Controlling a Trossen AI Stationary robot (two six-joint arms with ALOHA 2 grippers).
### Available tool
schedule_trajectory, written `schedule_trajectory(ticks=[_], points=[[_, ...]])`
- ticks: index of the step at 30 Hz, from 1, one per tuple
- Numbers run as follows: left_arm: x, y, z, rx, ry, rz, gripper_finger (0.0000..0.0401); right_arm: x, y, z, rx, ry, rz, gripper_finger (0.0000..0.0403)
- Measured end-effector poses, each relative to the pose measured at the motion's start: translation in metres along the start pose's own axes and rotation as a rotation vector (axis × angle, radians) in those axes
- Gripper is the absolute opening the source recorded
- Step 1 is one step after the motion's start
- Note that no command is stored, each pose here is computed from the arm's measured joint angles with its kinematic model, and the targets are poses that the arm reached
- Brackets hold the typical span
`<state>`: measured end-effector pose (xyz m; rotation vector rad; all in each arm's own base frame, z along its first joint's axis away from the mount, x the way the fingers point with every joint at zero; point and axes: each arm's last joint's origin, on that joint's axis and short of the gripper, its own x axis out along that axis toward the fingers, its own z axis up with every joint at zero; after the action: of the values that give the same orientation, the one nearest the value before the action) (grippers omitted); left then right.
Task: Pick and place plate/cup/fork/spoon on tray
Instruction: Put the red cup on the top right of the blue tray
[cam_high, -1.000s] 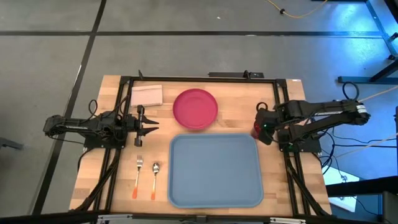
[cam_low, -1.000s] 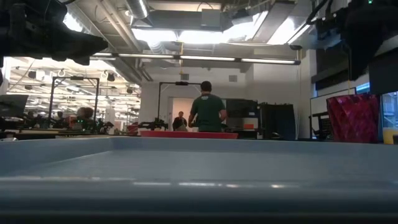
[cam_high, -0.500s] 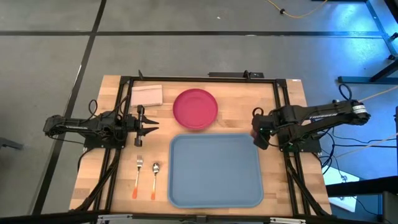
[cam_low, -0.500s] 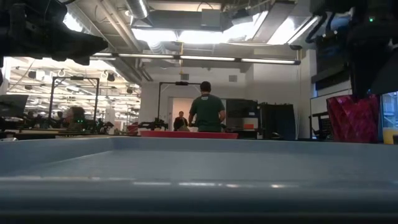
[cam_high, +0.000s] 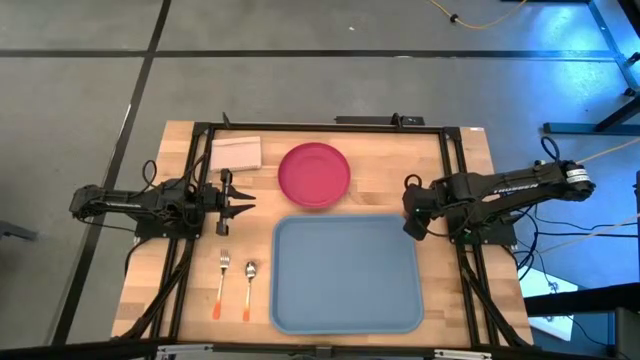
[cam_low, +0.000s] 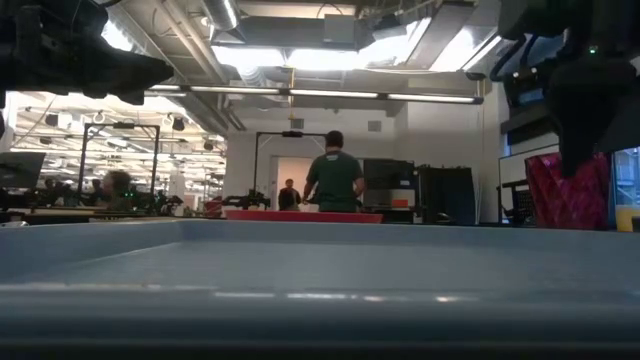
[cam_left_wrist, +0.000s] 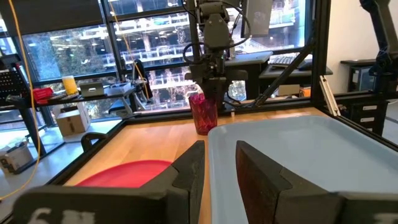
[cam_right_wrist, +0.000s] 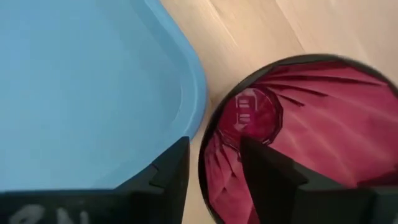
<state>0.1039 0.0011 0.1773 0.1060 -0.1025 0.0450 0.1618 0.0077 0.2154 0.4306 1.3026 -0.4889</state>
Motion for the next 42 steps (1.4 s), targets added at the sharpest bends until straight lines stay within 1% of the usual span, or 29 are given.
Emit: schedule_trajectory(ticks=[3, 5, 11, 12, 19, 23, 26, 29, 33, 36, 42], points=[[0.0, 0.0, 0.0, 0.0, 0.0, 0.0, 0.0084, 0.0, -0.001, 0.001, 0.014, -0.021, -0.025, 0.0127], [0.0, 0.0, 0.0, 0.0, 0.0, 0.0, 0.0084, -0.001, -0.001, 0.001, 0.012, -0.035, -0.04, 0.0108], [0.0, 0.0, 0.0, 0.0, 0.0, 0.0, 0.0084, -0.015, 0.002, 0.011, -0.059, -0.113, -0.056, 0.002], [0.0, 0.0, 0.0, 0.0, 0.0, 0.0, 0.0084, -0.018, 0.003, 0.013, -0.071, -0.129, -0.052, 0.0014], [0.0, 0.0, 0.0, 0.0, 0.0, 0.0, 0.0084, -0.048, 0.01, 0.025, -0.096, -0.203, 0.009, 0.001], [0.0, 0.0, 0.0, 0.0, 0.0, 0.0, 0.0084, -0.062, 0.017, 0.028, -0.11, -0.206, 0.114, 0.001], [0.0, 0.0, 0.0, 0.0, 0.0, 0.0, 0.0084, -0.064, 0.026, 0.027, -0.115, -0.206, 0.208, 0.001], [0.0, 0.0, 0.0, 0.0, 0.0, 0.0, 0.0084, -0.061, 0.037, 0.024, -0.111, -0.192, 0.261, 0.001], [0.0, 0.0, 0.0, 0.0, 0.0, 0.0, 0.0084, -0.054, 0.05, 0.018, -0.12, -0.144, 0.257, 0.001], [0.0, 0.0, 0.0, 0.0, 0.0, 0.0, 0.0084, -0.047, 0.061, 0.015, -0.136, -0.112, 0.234, 0.001], [0.0, 0.0, 0.0, 0.0, 0.0, 0.0, 0.0084, -0.031, 0.078, 0.009, -0.184, -0.108, 0.131, 0.0014]])
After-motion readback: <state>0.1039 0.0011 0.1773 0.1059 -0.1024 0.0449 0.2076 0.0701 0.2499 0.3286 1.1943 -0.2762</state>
